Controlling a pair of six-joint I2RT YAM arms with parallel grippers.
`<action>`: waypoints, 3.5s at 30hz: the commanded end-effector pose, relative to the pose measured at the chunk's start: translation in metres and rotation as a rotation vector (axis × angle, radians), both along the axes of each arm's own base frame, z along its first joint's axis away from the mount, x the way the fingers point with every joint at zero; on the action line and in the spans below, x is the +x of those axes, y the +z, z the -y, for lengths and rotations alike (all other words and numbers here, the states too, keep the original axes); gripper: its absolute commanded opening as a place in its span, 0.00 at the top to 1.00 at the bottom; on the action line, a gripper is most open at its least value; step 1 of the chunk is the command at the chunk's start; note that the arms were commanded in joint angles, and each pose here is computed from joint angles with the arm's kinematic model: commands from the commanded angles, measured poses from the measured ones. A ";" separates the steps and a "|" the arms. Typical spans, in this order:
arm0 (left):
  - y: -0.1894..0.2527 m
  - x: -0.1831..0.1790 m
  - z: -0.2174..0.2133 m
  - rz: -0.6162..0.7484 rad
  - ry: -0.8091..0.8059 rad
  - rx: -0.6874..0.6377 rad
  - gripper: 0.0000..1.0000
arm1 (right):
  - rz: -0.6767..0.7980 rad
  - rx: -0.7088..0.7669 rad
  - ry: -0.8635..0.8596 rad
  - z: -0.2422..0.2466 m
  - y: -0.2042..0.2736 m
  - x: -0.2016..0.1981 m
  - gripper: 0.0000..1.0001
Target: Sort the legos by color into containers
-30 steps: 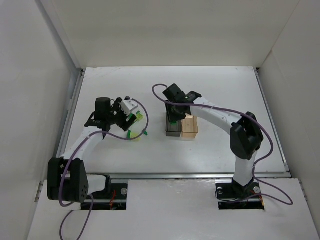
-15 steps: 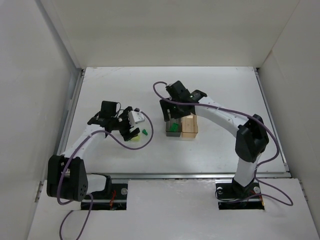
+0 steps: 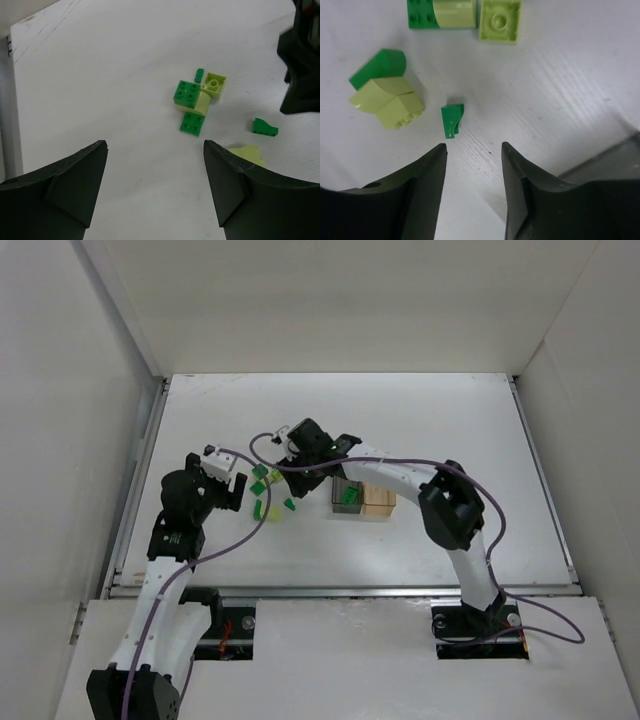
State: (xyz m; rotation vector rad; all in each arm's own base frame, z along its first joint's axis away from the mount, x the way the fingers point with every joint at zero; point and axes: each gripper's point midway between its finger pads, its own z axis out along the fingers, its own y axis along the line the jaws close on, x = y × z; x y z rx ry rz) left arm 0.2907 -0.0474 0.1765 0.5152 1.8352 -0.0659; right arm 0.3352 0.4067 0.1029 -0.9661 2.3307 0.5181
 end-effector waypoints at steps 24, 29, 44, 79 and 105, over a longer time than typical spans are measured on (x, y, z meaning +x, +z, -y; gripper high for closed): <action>-0.002 0.008 -0.029 -0.037 0.248 -0.078 0.24 | -0.011 -0.055 0.111 -0.048 -0.062 -0.018 0.72; 0.000 0.009 -0.026 -0.021 0.204 -0.047 0.24 | 0.032 -0.050 0.063 -0.044 -0.046 -0.011 1.00; -0.012 0.061 0.033 -0.238 -0.250 0.040 0.16 | 0.127 0.019 -0.488 0.092 0.078 0.030 1.00; -0.121 0.103 0.096 -0.606 -0.640 0.308 0.21 | 0.121 -0.043 -0.597 0.154 0.068 0.042 0.16; -0.086 0.117 0.141 -0.556 -0.613 0.151 1.00 | 0.115 0.042 -0.693 0.196 0.093 0.063 0.16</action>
